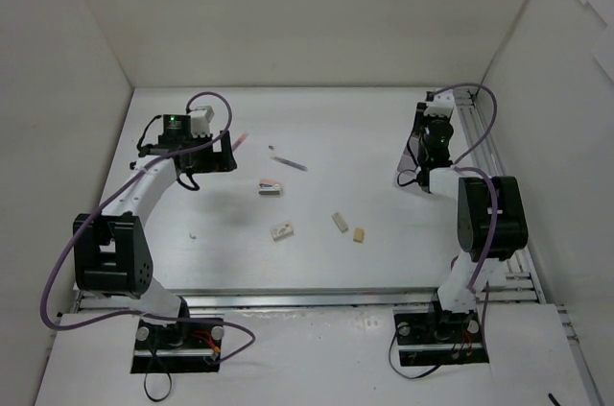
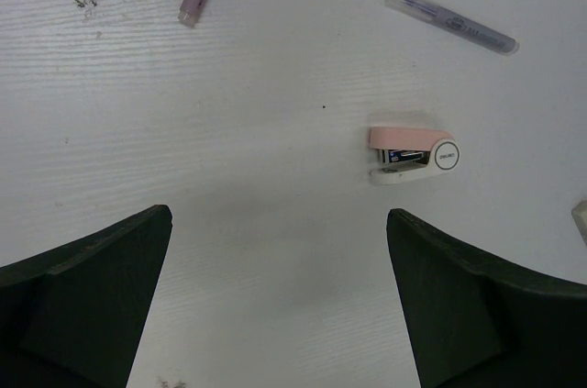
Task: Sort the stationery into containers
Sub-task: Place the pen in the storage box, then pick up the pen from the center of the board.
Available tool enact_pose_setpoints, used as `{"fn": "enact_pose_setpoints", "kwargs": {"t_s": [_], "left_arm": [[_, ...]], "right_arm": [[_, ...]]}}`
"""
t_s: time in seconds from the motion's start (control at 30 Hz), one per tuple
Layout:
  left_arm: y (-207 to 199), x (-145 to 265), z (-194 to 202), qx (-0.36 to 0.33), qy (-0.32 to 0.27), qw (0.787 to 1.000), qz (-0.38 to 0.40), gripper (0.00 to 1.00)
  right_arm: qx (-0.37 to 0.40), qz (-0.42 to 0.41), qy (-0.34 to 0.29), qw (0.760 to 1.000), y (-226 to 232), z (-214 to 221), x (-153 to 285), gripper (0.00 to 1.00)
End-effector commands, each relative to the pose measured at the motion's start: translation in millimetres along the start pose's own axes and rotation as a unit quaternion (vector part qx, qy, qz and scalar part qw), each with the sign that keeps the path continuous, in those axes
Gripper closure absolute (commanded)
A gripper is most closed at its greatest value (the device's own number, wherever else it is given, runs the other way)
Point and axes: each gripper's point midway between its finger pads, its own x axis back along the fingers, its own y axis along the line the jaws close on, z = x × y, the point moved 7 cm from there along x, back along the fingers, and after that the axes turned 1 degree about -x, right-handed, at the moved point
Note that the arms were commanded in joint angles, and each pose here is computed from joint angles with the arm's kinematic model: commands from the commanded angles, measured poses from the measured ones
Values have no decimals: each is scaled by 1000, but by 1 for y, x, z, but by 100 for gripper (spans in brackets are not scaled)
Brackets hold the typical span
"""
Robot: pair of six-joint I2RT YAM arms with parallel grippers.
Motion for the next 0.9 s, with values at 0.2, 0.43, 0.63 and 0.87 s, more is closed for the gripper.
{"fn": "enact_pose_setpoints", "kwargs": {"t_s": [0.2,0.43,0.63,0.87], "left_arm": [[-10,27,-27,-18,-66,998,8,0],[-13,41,-26,-25,-76,997,5,0],[-17,55,-20,-19,-95,995,7,0],[-22,87,-2,24,-115,993,-13,0]], "right_arm": [[-57,27,-80,995,-16,-51,28,42],[-65,-67,-85,992,9,-123,58,2],[-48,-268,187,944,86,-124,67,2],[137,-377,274,874,186,-69,92,2]]}}
